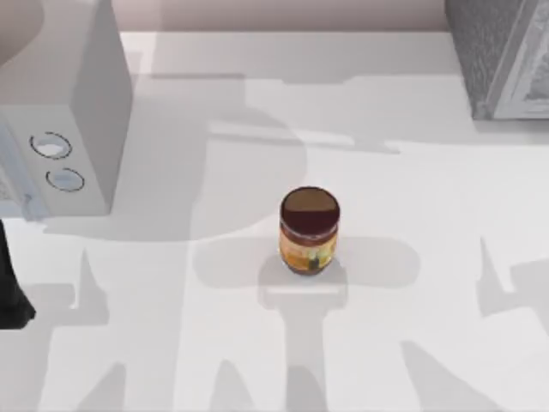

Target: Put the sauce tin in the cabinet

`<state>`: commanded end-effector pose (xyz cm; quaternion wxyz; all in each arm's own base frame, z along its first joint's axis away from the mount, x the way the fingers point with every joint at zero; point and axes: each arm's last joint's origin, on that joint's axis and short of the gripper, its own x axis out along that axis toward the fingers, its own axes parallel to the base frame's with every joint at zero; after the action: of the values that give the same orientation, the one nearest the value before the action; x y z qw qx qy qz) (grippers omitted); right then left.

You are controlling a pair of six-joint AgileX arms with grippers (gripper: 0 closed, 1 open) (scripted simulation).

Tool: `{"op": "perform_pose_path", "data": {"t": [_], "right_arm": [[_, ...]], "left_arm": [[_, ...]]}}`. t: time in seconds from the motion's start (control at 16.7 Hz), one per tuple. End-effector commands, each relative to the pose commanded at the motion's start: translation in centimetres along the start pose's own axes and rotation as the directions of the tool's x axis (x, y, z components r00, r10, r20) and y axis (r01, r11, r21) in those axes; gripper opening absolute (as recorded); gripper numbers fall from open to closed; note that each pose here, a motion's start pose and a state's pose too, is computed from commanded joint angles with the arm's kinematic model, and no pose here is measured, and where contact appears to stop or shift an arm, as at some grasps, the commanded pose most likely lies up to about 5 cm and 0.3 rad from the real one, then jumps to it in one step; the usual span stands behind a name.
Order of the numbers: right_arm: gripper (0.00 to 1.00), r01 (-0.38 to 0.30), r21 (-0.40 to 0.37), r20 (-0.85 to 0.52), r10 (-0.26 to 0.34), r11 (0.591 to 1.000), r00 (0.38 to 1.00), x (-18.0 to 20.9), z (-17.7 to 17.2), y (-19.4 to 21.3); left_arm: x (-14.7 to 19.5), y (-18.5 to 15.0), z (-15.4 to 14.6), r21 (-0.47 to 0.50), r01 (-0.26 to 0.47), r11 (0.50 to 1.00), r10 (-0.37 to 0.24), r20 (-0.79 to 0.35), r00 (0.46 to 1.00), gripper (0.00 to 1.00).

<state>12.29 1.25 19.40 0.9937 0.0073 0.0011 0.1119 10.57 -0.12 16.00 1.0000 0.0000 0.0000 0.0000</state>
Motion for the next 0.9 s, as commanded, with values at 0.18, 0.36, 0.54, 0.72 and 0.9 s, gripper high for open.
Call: {"op": "perform_pose_path", "data": {"t": [0.18,0.36,0.54,0.72,0.9], "right_arm": [[1.0,-0.127,0.004,-0.014,0.127,0.992,0.992,1.8,1.5,0.5],[1.0,-0.245,0.012,-0.029,0.245,0.969,0.969,3.8,2.5,1.1],[1.0,-0.353,0.02,-0.041,0.353,0.936,0.935,6.0,3.2,1.7],[1.0,-0.446,0.025,-0.052,0.447,0.895,0.893,8.4,3.5,2.2],[1.0,-0.536,0.027,-0.062,0.537,0.844,0.841,10.8,3.3,2.7]], "left_arm": [[0.0,0.0,0.0,0.0,0.0,1.0,0.0,0.0,1.0,1.0],[0.0,0.0,0.0,0.0,0.0,1.0,0.0,0.0,1.0,1.0],[0.0,0.0,0.0,0.0,0.0,1.0,0.0,0.0,1.0,1.0],[0.0,0.0,0.0,0.0,0.0,1.0,0.0,0.0,1.0,1.0],[0.0,0.0,0.0,0.0,0.0,1.0,0.0,0.0,1.0,1.0]]}}
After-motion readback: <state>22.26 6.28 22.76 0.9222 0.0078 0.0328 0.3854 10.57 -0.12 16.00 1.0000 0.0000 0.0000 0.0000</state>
